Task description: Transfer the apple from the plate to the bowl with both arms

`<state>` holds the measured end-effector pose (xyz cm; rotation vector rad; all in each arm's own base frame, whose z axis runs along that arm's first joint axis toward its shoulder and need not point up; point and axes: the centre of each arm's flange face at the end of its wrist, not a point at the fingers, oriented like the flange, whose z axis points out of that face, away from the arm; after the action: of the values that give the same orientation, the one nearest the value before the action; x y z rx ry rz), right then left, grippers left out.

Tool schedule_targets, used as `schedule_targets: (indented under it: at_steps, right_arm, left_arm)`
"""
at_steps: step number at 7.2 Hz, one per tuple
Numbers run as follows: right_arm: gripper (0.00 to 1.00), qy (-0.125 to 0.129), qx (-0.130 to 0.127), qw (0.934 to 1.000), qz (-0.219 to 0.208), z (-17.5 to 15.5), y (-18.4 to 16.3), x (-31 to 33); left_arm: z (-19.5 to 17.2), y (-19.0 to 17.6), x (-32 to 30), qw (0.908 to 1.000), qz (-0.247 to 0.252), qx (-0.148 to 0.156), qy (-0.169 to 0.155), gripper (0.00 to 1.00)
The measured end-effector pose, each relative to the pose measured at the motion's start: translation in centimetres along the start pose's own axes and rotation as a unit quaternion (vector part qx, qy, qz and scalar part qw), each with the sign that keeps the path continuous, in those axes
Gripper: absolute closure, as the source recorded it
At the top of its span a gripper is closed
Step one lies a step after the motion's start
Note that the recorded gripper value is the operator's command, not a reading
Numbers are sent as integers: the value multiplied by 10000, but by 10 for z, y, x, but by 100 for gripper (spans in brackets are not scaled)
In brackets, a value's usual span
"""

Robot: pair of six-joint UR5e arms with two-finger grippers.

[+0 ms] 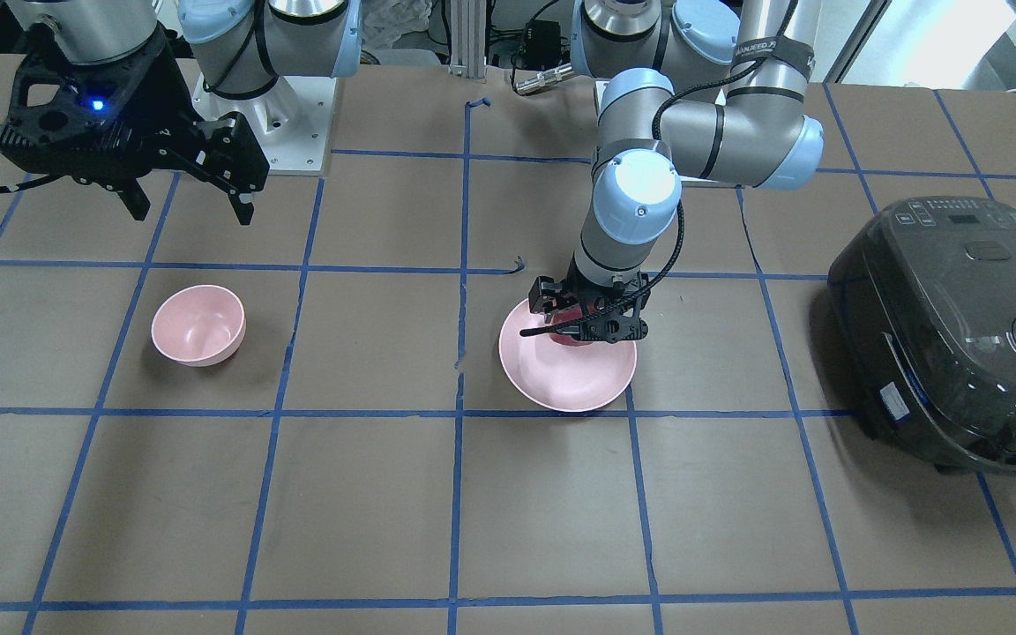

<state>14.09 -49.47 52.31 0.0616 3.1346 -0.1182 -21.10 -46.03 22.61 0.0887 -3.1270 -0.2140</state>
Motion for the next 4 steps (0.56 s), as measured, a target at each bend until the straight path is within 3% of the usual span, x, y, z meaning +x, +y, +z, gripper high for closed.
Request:
schedule_targets:
  at_steps: [2, 4]
  right_arm:
    - [0, -1, -14, 10000, 0, 2, -1, 0]
    - [0, 1, -65, 10000, -9, 6, -2, 0]
  left_arm:
    - [17, 0, 5, 9999, 79, -75, -25, 0]
    - [31, 1, 12, 9997, 150, -165, -85, 7]
